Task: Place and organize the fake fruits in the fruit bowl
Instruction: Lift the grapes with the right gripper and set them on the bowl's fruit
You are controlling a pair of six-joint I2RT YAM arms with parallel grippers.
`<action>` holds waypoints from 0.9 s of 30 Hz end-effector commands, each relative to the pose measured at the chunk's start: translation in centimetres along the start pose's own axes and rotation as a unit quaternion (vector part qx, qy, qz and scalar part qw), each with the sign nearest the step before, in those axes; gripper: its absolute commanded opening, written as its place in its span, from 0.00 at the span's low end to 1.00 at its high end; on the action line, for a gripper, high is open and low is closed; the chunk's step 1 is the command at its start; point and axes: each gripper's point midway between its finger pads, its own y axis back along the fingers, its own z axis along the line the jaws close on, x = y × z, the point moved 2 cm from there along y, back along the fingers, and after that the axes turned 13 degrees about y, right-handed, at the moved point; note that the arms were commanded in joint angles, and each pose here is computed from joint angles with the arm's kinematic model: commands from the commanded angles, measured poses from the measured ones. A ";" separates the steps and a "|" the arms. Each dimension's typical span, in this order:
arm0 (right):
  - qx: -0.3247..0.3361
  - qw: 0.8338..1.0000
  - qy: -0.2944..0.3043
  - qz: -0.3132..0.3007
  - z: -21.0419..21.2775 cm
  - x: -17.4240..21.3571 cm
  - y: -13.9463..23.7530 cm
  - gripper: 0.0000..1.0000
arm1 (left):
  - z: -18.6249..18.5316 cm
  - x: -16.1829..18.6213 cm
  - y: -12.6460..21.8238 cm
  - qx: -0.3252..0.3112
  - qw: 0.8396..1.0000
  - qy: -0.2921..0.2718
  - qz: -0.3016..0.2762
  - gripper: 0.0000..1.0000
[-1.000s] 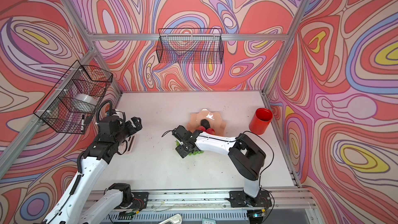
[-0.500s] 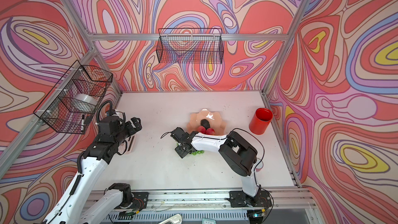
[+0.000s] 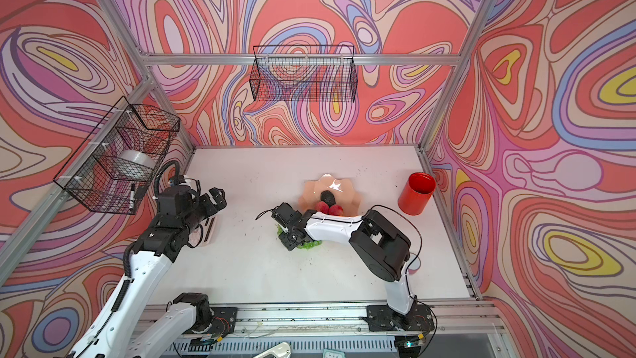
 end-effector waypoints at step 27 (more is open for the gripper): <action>0.184 0.963 -0.184 -0.067 -21.4 0.5 13.1 0.40 | 0.8 0.1 0.2 -0.010 1.000 0.000 -0.003 1.00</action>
